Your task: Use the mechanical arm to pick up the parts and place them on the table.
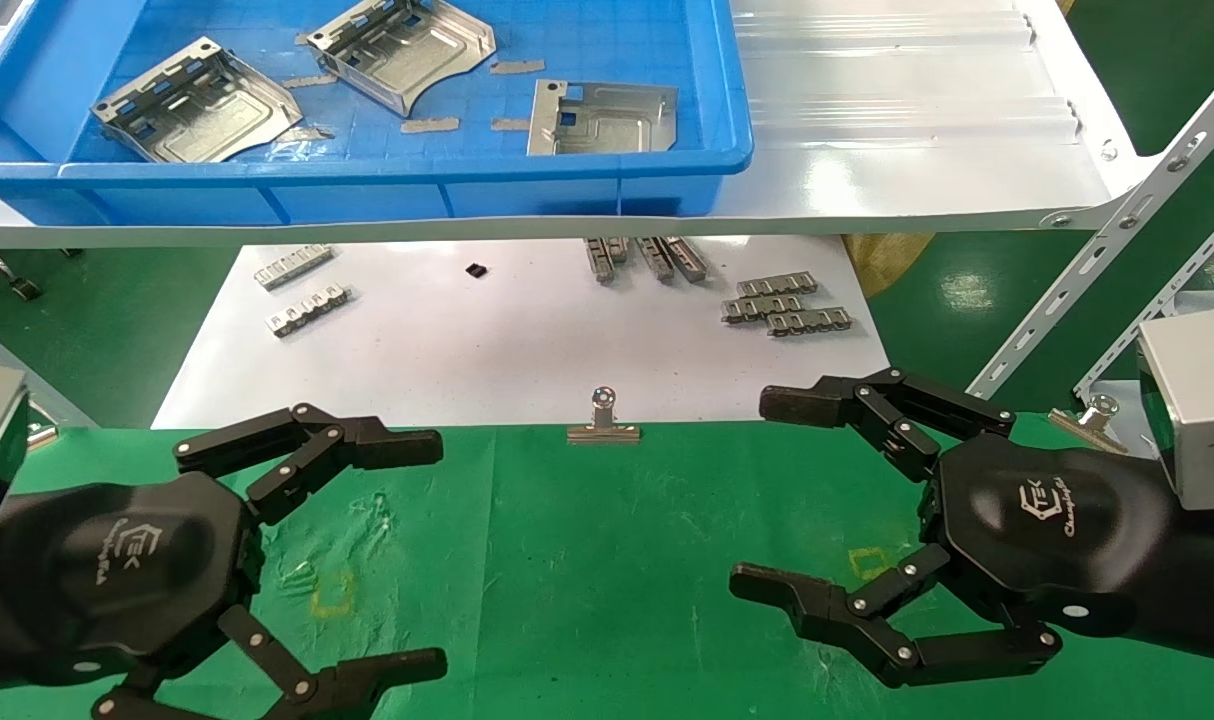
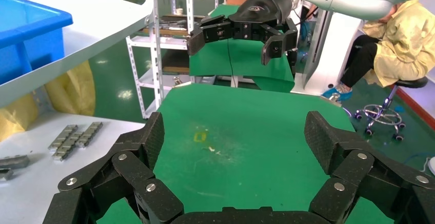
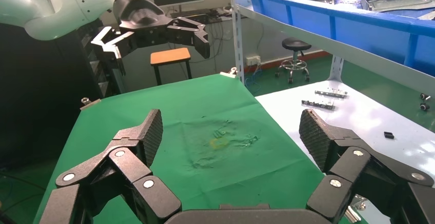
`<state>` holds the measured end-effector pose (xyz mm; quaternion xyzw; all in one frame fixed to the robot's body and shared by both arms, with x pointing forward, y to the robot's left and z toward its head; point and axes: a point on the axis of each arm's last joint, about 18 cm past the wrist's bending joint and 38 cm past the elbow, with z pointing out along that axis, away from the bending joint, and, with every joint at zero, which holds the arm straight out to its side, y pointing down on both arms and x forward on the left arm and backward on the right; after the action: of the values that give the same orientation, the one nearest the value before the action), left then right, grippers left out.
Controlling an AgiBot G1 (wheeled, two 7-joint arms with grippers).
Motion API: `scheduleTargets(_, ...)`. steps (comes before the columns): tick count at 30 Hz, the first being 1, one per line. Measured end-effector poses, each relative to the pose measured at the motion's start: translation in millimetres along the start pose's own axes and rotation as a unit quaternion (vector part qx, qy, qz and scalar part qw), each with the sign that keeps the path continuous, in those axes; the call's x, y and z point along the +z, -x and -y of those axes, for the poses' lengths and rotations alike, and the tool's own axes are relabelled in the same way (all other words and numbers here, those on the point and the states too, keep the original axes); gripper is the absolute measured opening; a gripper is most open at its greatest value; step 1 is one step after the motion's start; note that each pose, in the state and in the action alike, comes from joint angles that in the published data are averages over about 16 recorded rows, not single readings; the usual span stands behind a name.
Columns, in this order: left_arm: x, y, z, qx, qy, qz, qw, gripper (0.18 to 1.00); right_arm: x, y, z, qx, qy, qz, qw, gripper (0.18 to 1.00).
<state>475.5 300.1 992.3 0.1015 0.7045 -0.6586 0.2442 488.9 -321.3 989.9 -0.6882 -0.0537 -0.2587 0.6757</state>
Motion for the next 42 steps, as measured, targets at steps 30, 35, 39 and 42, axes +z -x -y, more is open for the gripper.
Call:
scheduleTargets(30,0.0,0.0,0.0,0.0,0.0,0.0,1.0,1.001,0.0,0.0,0.0,0.0,0.0,0.0,1.0,0.779)
scheduleTargets(35,0.0,0.0,0.0,0.0,0.0,0.0,1.0,1.001,0.0,0.0,0.0,0.0,0.0,0.0,1.0,0.669)
scheduleTargets(39,0.0,0.0,0.0,0.0,0.0,0.0,1.0,1.001,0.0,0.0,0.0,0.0,0.0,0.0,1.0,0.563)
scheduleTargets(42,0.0,0.0,0.0,0.0,0.0,0.0,1.0,1.001,0.0,0.0,0.0,0.0,0.0,0.0,1.0,0.5)
